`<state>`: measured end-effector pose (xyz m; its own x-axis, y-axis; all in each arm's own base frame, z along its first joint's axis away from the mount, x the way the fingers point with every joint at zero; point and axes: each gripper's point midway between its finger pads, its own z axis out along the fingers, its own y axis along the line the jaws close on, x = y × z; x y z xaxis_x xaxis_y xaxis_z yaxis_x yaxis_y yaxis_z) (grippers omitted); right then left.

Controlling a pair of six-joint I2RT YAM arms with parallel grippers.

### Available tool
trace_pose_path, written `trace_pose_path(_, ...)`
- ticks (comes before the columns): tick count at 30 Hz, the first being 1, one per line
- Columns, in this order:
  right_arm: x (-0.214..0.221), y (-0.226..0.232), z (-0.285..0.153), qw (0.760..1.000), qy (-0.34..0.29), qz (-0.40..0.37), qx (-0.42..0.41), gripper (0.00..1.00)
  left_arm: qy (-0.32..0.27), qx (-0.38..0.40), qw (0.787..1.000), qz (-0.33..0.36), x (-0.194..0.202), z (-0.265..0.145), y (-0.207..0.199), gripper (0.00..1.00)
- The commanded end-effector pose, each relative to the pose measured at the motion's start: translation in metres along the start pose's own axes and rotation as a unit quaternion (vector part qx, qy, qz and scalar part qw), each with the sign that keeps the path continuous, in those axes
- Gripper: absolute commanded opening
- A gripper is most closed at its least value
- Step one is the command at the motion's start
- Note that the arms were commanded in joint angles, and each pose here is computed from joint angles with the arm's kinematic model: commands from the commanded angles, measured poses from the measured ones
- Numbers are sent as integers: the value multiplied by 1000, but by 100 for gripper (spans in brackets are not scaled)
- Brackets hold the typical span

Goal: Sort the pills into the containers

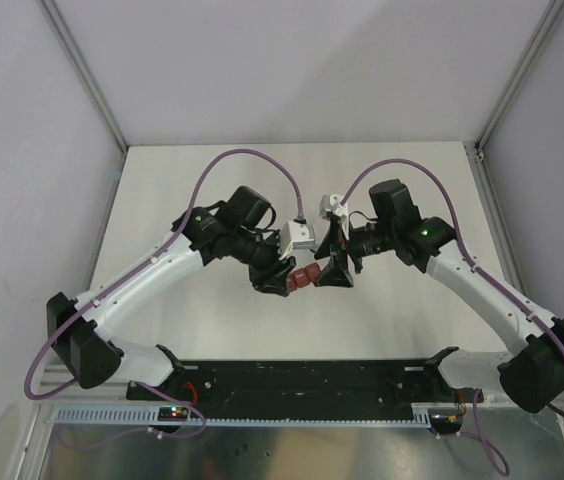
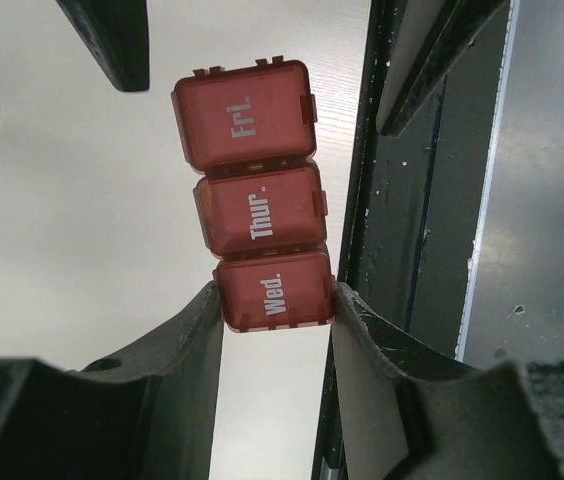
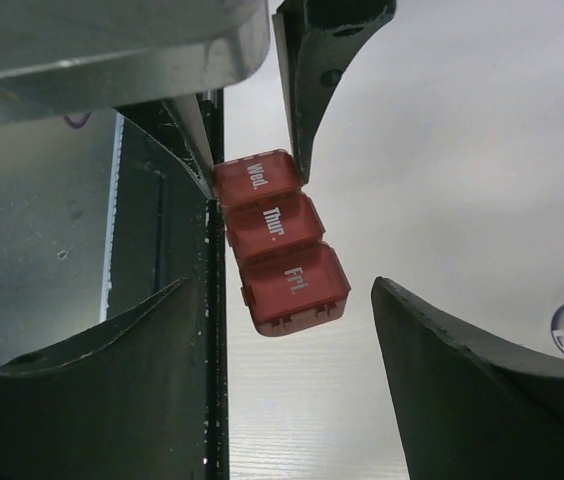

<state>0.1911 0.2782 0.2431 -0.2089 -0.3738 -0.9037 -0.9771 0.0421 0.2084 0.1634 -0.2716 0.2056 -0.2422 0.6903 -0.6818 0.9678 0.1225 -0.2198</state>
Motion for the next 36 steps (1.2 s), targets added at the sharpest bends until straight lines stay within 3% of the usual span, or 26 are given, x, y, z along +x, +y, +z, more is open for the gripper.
trace_pose_path(1,-14,11,2,999,-10,-25,-29,76,-40,13,999,24,-23,-18,-17,0)
trace_pose_path(7,-12,15,6,999,-7,-28,-41,71,-45,17,998,26,-26,-19,-20,0)
trace_pose_path(19,-9,16,11,998,-7,-16,-56,35,-38,13,999,26,-21,-17,-19,0)
trace_pose_path(25,-14,16,11,997,-13,9,-69,20,-13,-35,999,20,-15,-15,-3,0)
trace_pose_path(33,-21,3,11,992,-14,92,-89,15,20,-119,992,32,-9,-12,20,0)
trace_pose_path(36,-21,-3,11,990,-12,114,-88,18,27,-145,988,38,-8,-12,26,0)
